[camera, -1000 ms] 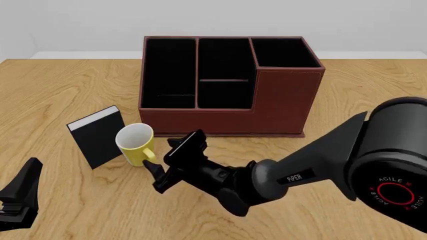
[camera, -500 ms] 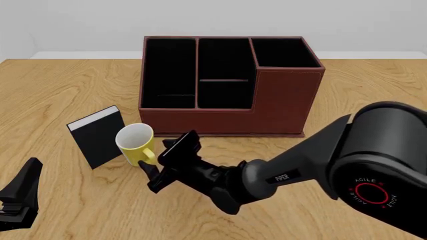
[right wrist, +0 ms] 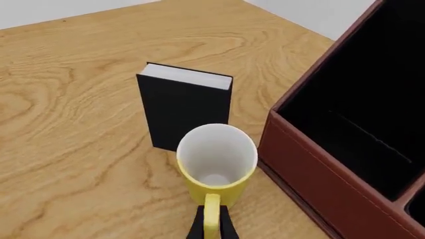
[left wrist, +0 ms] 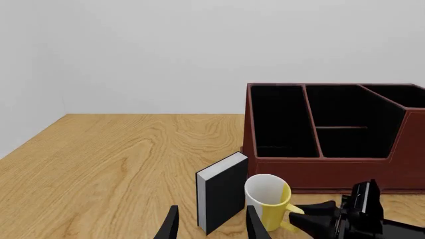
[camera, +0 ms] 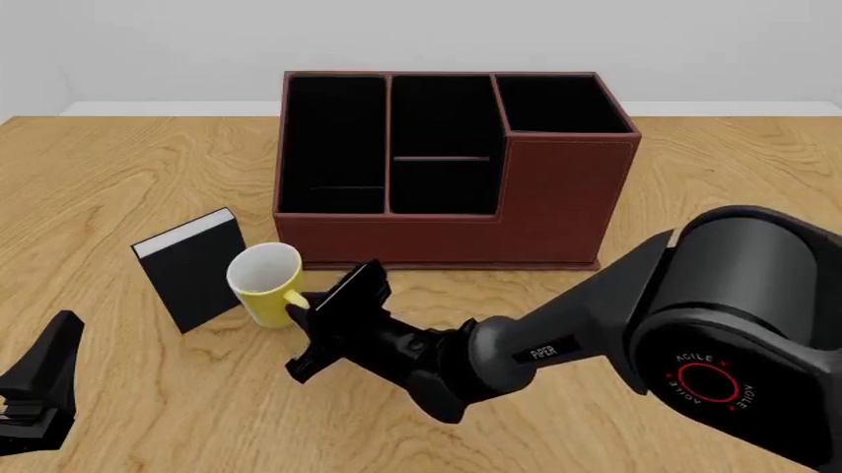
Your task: Pick up the yellow and white mug and place it to the right of the caddy.
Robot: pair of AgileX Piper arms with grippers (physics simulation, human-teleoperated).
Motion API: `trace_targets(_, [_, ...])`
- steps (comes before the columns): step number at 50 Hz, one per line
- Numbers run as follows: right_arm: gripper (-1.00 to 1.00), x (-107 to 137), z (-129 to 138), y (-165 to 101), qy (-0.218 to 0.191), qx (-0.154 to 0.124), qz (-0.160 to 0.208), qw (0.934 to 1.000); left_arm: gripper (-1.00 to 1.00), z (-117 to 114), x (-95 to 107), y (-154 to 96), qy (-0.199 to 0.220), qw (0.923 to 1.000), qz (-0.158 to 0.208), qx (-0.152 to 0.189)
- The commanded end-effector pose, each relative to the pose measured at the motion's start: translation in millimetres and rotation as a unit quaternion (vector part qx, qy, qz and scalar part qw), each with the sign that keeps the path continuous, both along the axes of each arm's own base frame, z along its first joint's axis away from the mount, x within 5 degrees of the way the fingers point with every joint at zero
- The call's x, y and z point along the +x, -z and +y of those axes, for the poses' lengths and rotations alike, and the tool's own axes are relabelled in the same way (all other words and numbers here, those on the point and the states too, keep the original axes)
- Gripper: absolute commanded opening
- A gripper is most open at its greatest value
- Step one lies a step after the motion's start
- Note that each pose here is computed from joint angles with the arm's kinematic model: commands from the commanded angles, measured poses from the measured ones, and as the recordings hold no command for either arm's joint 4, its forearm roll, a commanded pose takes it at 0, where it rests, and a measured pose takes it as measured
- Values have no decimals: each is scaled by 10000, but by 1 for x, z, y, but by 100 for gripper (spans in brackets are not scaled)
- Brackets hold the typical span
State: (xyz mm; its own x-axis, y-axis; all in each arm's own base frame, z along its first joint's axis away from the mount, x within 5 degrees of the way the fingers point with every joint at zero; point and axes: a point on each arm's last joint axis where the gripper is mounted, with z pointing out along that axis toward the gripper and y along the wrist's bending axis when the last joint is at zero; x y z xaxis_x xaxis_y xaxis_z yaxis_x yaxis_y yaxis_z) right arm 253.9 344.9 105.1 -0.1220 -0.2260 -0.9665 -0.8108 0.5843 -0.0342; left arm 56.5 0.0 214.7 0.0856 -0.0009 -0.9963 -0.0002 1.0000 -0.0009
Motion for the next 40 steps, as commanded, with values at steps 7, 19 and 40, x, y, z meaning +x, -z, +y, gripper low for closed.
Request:
trace_targets(7, [-100, 1, -2, 4, 34, -22, 31, 10000, 100, 0, 0, 0, 0, 10000, -1, 1])
trace_targets(19, [-100, 0, -3, 5, 16, -56, -19, 10000, 100, 0, 0, 0, 1, 10000, 2, -1])
trace_targets(40, [-100, -14, -12, -12, -66, 26, -107, 9999, 100, 0, 0, 0, 0, 10000, 0, 0])
